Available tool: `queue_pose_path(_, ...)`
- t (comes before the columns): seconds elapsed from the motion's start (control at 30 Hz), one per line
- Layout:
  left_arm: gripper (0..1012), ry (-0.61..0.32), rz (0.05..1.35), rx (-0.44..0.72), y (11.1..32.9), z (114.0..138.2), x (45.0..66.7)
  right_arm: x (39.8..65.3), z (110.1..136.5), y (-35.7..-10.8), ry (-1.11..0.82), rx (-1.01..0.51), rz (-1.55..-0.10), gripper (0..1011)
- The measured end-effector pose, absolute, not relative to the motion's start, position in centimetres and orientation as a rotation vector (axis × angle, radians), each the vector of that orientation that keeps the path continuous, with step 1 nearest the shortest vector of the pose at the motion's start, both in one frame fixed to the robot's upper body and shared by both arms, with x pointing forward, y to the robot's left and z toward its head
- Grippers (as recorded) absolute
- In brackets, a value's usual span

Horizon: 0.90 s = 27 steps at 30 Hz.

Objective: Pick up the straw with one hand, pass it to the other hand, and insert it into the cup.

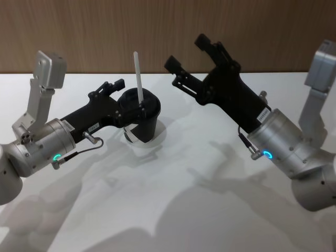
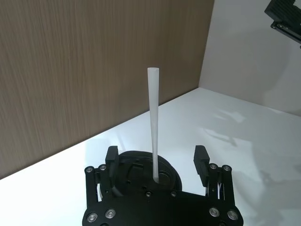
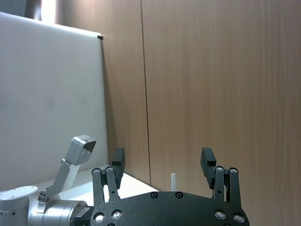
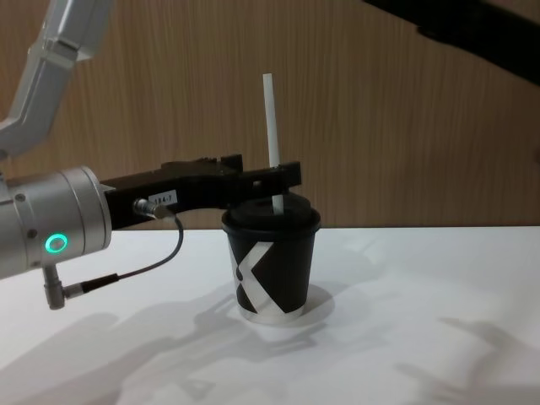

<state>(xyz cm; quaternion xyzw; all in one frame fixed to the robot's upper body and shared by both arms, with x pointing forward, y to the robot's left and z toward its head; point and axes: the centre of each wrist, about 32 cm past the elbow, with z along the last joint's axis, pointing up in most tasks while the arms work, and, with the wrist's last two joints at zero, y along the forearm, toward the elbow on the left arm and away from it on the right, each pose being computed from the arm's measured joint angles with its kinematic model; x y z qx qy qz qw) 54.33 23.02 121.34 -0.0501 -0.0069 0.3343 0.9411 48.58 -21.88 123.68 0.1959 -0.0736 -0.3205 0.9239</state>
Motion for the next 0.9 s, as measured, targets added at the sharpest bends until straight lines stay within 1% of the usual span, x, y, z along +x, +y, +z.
queue_pose_path(0.37, 1000, -0.020, 0.716, -0.117, 22.7, 120.9, 52.9, 46.7, 123.5, -23.1, -0.092, 0.385, -0.655, 1001)
queue_pose_path(0.63, 1000, -0.029, 0.756, -0.121, 22.4, 120.7, 52.0, 46.1, 123.5, -23.3, -0.046, 0.383, -0.593, 1001)
queue_pose_path(0.9, 1000, -0.062, 0.821, -0.135, 21.8, 120.3, 50.9, 45.8, 123.7, -23.2, 0.007, 0.392, -0.490, 1001)
